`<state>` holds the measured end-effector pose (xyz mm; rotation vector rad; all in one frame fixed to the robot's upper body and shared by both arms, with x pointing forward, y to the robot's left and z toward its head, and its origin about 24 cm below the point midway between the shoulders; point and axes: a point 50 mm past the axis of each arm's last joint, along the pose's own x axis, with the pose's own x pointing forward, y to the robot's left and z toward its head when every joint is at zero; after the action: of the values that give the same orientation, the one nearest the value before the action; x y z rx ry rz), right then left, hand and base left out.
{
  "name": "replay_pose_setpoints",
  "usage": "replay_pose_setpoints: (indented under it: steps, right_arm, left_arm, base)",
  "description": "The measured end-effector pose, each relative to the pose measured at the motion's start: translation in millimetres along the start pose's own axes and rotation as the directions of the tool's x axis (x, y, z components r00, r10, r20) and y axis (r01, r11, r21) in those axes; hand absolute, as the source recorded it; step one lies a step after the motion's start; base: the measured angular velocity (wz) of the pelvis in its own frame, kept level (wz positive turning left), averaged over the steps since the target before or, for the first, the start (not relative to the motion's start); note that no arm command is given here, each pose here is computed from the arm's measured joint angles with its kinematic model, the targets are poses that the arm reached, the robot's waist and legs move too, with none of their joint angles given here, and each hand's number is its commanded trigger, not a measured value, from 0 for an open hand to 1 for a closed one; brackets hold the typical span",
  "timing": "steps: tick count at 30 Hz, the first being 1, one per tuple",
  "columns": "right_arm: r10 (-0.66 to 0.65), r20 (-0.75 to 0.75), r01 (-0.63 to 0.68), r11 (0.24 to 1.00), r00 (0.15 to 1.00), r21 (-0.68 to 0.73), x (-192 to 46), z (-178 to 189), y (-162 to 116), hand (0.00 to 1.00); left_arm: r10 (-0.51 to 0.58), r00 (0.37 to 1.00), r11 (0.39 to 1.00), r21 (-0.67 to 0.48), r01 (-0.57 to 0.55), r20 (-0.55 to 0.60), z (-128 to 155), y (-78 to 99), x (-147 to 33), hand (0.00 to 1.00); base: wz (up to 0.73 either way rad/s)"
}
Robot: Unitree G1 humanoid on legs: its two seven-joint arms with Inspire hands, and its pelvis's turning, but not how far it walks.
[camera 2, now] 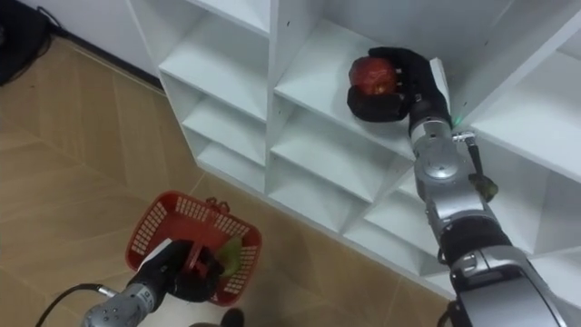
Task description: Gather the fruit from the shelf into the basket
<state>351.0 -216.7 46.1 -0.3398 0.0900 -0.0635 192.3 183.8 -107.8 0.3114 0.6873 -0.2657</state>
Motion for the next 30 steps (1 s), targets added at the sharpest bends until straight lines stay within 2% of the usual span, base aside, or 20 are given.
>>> replay_pose_setpoints:
  steps: [19, 30]
  right_arm:
    - [0.013, 0.031, -0.013, 1.000, 0.999, 0.006, 0.3, 5.1, 2.3, 1.00]
    - [0.034, 0.121, -0.040, 0.998, 0.992, 0.046, -10.5, 16.3, 22.4, 1.00]
  left_arm:
    - [-0.009, 1.000, 1.000, -0.007, 0.009, -0.007, -0.3, -2.5, 1.7, 1.00]
    - [0.017, 0.999, 1.000, -0.020, -0.016, 0.035, 13.8, -4.7, 7.8, 1.00]
  base:
    - [0.00]
    - [-0.04]
